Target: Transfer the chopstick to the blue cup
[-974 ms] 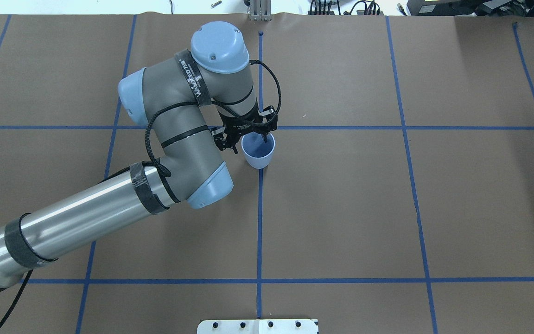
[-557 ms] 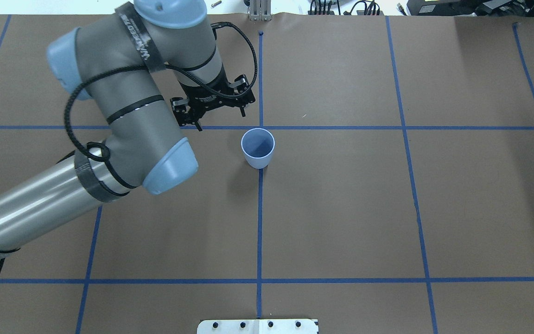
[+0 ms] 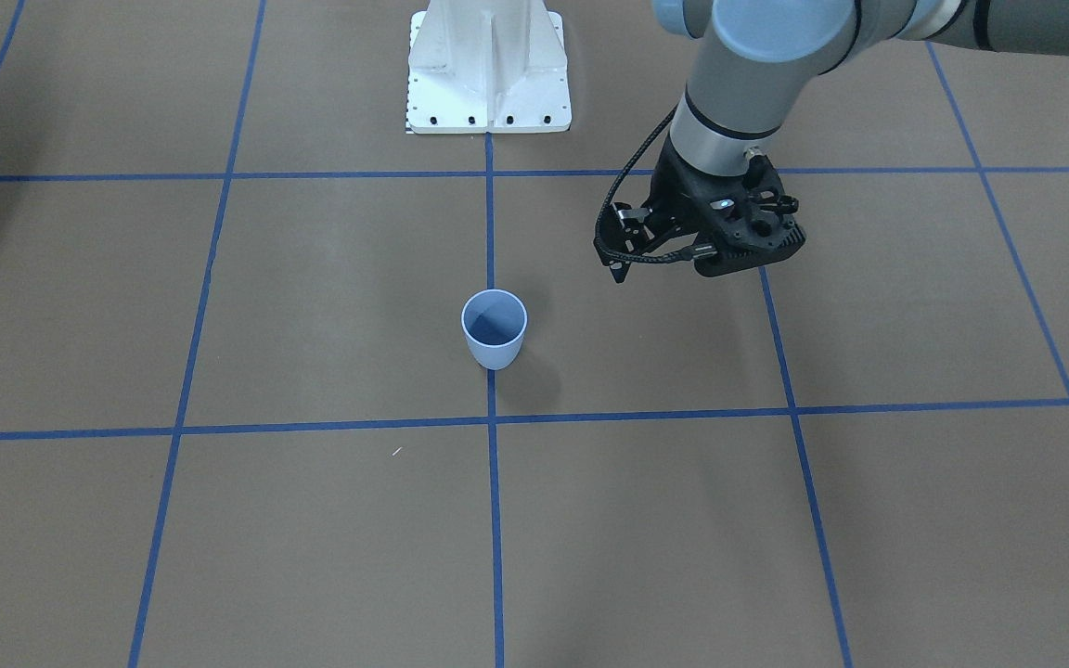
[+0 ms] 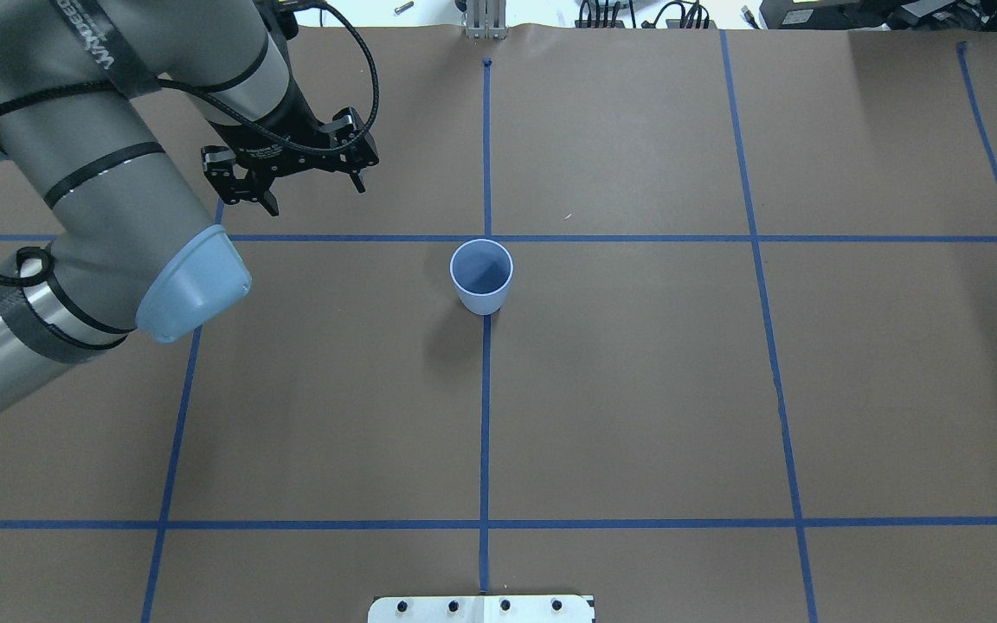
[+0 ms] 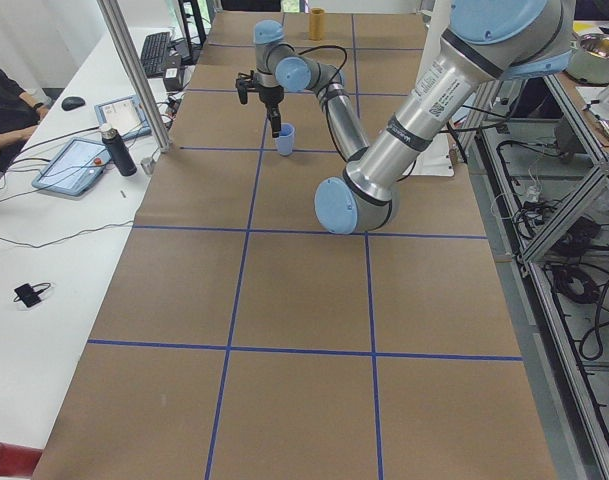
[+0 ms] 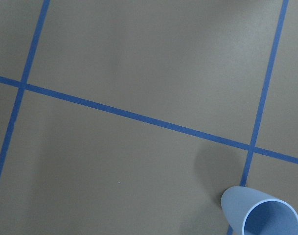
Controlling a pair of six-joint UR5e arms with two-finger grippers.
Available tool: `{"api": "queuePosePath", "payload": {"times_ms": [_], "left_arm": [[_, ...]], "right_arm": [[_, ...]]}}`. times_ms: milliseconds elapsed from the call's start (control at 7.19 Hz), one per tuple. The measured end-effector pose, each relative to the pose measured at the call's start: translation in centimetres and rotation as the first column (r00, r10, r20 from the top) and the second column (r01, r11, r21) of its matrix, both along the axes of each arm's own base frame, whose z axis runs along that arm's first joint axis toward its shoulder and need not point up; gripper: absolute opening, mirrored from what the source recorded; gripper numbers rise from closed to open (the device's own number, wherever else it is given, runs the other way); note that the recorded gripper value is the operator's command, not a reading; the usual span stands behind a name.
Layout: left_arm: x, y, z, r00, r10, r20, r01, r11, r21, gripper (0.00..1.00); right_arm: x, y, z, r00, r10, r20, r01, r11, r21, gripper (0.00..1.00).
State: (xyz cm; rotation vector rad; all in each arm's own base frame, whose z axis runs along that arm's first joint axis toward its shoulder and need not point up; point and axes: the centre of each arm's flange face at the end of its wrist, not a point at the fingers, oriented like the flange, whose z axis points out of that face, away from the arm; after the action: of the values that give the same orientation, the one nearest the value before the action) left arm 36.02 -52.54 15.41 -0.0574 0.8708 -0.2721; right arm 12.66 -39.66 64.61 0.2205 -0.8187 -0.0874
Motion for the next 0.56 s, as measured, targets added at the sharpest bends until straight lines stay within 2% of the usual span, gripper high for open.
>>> {"api": "queuePosePath", "payload": {"times_ms": [278,557], "left_arm": [[-1.0,-0.3,0.6,1.000,-0.005,0.002,0.005,1.000,-0.003,0.99],[-1.8,0.0,0.8,1.000,-0.007,0.016,0.007,1.000,-0.016,0.99]], "right_arm": [[0.9,1.4,2.4,0.997,-0.048,-0.063,0.050,0.998,0.027,1.00],[1.4,0.3,4.9,0.991,-0.084,-0.106,0.094,0.992,0.086,1.00]]}}
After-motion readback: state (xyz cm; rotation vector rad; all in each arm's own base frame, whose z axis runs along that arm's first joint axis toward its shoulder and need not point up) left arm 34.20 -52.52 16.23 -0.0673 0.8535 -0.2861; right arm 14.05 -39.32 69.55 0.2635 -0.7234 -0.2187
